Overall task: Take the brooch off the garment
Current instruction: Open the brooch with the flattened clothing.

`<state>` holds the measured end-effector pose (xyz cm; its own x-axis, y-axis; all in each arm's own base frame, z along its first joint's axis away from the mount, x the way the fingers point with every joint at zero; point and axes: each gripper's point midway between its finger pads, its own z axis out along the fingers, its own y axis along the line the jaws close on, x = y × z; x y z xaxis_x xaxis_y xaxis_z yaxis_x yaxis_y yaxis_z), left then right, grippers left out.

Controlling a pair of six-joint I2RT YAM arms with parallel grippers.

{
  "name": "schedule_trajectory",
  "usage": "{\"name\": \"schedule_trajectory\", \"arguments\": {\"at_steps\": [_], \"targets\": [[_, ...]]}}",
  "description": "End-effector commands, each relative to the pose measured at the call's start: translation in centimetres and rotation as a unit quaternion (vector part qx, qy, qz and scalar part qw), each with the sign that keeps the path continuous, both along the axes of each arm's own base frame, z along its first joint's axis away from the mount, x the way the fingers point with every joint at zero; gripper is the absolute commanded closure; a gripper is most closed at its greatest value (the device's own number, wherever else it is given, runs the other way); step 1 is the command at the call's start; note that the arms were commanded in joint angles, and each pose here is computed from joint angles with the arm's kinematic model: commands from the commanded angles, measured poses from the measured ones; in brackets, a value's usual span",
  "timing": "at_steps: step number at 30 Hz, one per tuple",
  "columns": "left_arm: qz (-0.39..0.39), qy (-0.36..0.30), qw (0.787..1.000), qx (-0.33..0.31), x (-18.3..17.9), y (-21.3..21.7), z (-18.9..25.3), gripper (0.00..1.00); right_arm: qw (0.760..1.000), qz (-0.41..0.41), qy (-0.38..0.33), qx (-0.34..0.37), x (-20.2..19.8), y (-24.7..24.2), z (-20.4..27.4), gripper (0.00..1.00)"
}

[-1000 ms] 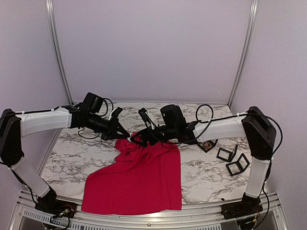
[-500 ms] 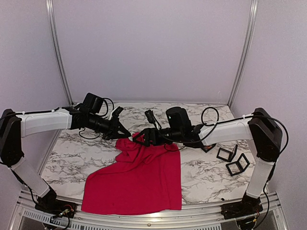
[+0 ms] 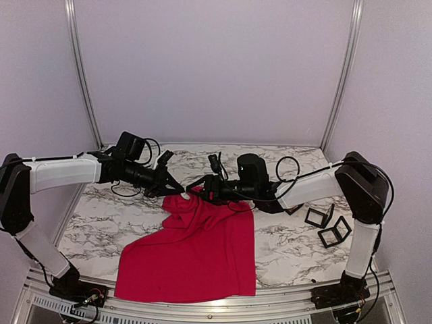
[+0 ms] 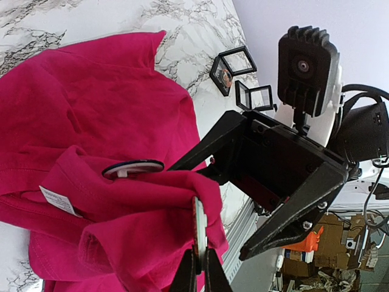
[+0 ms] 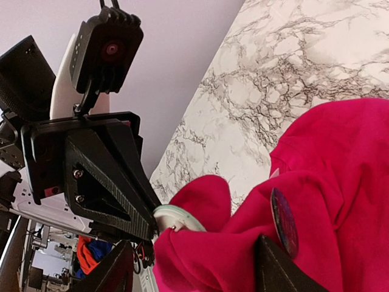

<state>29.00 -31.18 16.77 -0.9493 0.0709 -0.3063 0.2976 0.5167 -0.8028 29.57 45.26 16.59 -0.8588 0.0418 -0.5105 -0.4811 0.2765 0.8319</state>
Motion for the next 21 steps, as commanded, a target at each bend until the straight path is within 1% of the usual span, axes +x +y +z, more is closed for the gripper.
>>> {"name": "schedule_trajectory", "arguments": {"at_steps": [1, 11, 21], "targets": [[-0.011, -0.018, 1.000, -0.017, -0.46, -0.24, 1.22, 1.00, 0.999, -0.001, 0.005, 0.033, 0.57, 0.29, 0.82, 0.37], [-0.011, -0.022, 0.999, -0.025, -0.56, -0.25, 1.62, 1.00, 0.999, 0.000, 0.014, 0.042, 0.80, 0.57, 0.34, 0.48], [-0.011, -0.023, 0.999, -0.031, -0.71, -0.26, 1.87, 1.00, 0.999, 0.001, 0.019, 0.046, 0.96, 0.86, -0.14, 0.54]]}}
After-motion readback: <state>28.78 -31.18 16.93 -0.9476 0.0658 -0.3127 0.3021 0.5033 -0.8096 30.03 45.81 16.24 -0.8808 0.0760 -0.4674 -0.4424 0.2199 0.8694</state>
